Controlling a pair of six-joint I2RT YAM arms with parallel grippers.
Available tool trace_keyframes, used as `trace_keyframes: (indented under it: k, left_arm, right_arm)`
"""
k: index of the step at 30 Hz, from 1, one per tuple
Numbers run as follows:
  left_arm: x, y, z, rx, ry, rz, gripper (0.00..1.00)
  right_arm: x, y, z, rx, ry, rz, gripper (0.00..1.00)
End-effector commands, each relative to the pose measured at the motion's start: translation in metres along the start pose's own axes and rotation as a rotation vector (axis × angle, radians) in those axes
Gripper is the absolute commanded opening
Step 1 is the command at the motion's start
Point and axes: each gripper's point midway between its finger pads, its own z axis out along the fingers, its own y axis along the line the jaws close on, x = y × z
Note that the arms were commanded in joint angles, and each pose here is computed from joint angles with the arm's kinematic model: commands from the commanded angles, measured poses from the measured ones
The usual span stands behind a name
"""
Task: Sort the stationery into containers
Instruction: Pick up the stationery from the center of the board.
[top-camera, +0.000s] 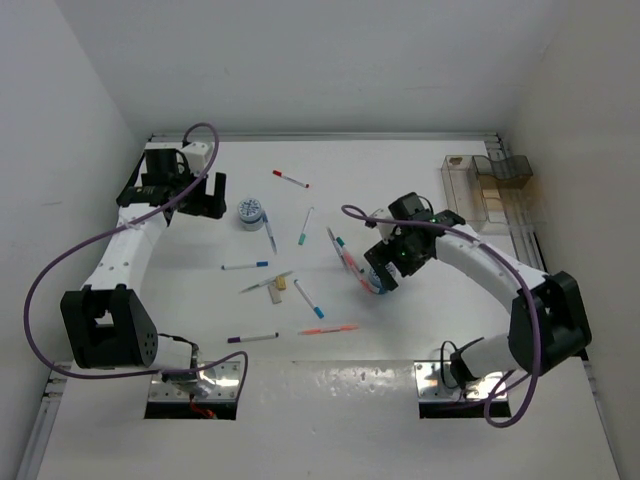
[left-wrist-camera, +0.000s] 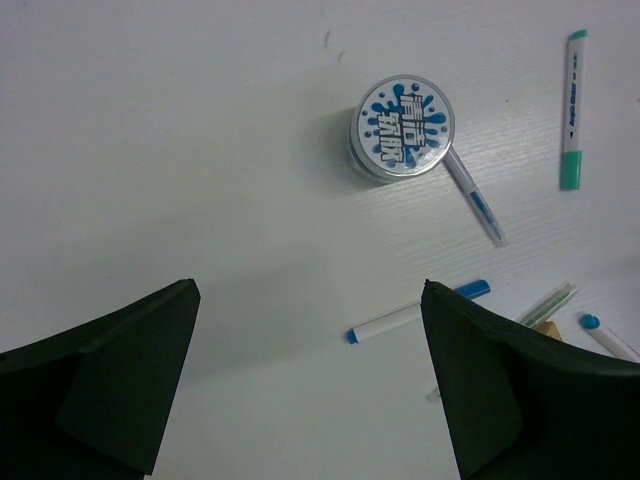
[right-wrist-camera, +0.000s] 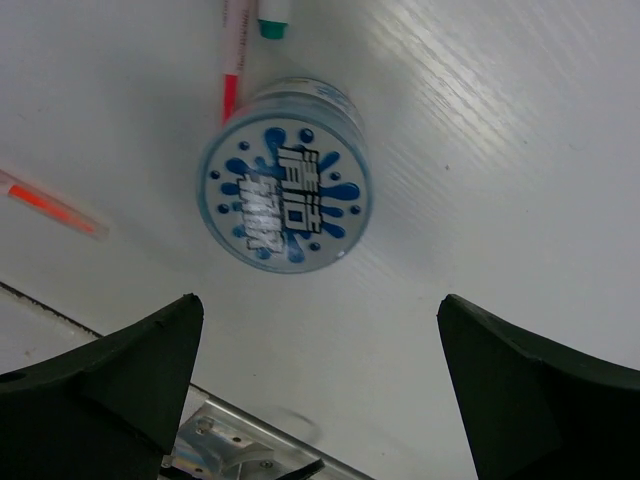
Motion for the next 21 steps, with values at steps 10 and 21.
trace_keyframes:
  k: [10,21]
  left_arm:
    - [-0.003,-0.006,0.001,0.026,-0.013,0.015,1.00]
    - [-0.003,-0.007,0.003,0.034,-0.011,0.020,1.00]
  right_arm:
    - [-0.043,0.008,0.020,0.072,-0.050,-0.040,0.99]
    - [-0.051,0.009,0.031,0.064,-0.044,-0.040,0.93]
